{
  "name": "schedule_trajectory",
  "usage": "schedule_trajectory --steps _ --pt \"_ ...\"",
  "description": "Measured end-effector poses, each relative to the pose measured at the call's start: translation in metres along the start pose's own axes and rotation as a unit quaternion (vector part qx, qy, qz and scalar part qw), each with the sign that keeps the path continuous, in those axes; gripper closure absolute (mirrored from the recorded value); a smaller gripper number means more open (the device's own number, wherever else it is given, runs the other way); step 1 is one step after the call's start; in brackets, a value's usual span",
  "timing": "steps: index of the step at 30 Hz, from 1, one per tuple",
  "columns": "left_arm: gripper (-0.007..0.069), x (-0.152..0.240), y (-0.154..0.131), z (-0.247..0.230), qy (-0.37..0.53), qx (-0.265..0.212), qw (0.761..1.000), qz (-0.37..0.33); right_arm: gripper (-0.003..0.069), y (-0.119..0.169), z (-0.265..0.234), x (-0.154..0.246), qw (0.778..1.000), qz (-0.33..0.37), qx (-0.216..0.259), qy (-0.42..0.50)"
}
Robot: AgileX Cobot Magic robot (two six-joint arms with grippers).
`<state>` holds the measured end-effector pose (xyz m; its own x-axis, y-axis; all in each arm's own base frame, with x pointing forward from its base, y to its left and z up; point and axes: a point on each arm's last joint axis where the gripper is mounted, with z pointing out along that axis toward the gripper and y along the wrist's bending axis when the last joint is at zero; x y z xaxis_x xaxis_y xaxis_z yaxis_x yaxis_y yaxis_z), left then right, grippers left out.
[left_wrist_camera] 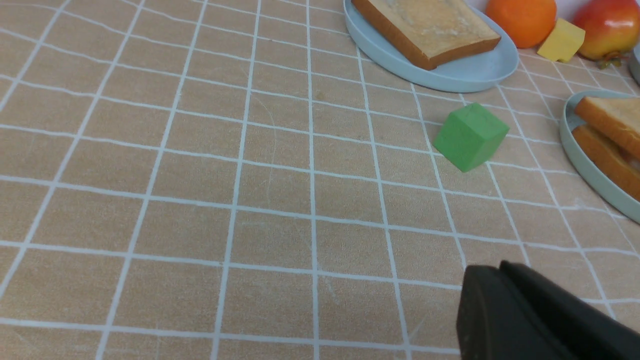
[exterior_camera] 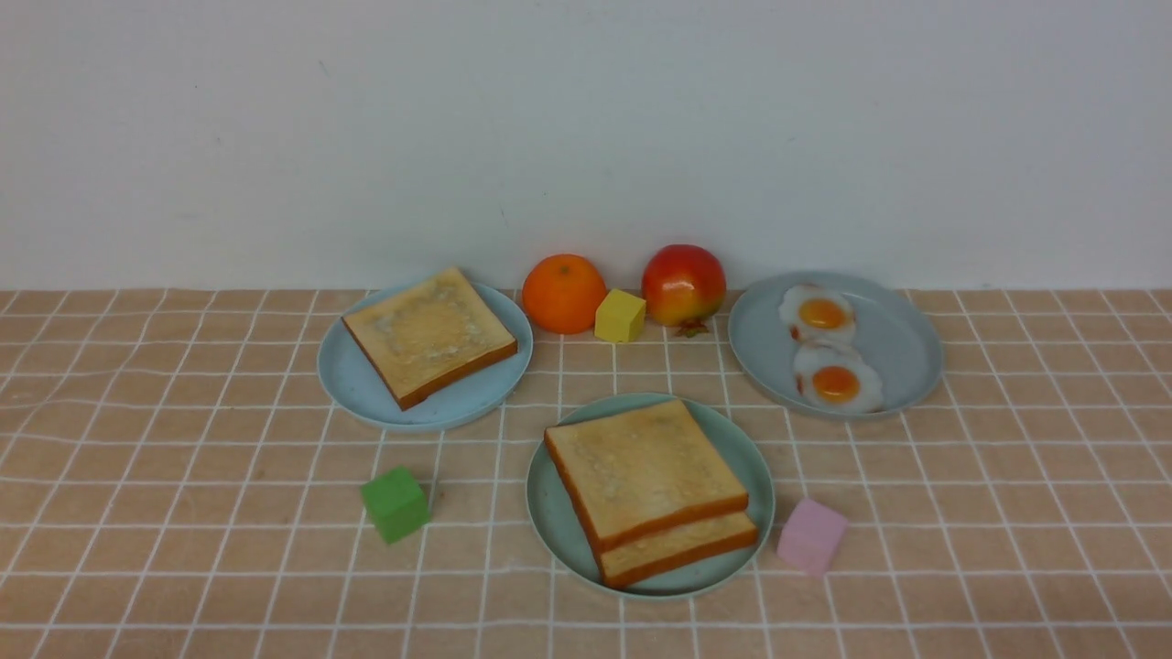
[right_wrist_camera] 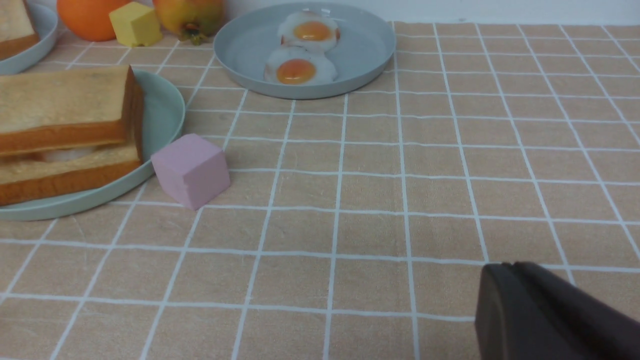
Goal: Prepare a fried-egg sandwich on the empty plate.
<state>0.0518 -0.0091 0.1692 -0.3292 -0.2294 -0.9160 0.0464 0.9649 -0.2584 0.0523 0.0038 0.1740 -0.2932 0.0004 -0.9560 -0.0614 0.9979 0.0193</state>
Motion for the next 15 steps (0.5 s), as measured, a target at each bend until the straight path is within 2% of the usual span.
schedule_trajectory --steps 15 --pt "0.0597 0.0 -0.0001 0.0 0.0 0.0 1.0 -0.002 0.0617 0.0 0.0 0.0 1.0 0.0 0.0 0.0"
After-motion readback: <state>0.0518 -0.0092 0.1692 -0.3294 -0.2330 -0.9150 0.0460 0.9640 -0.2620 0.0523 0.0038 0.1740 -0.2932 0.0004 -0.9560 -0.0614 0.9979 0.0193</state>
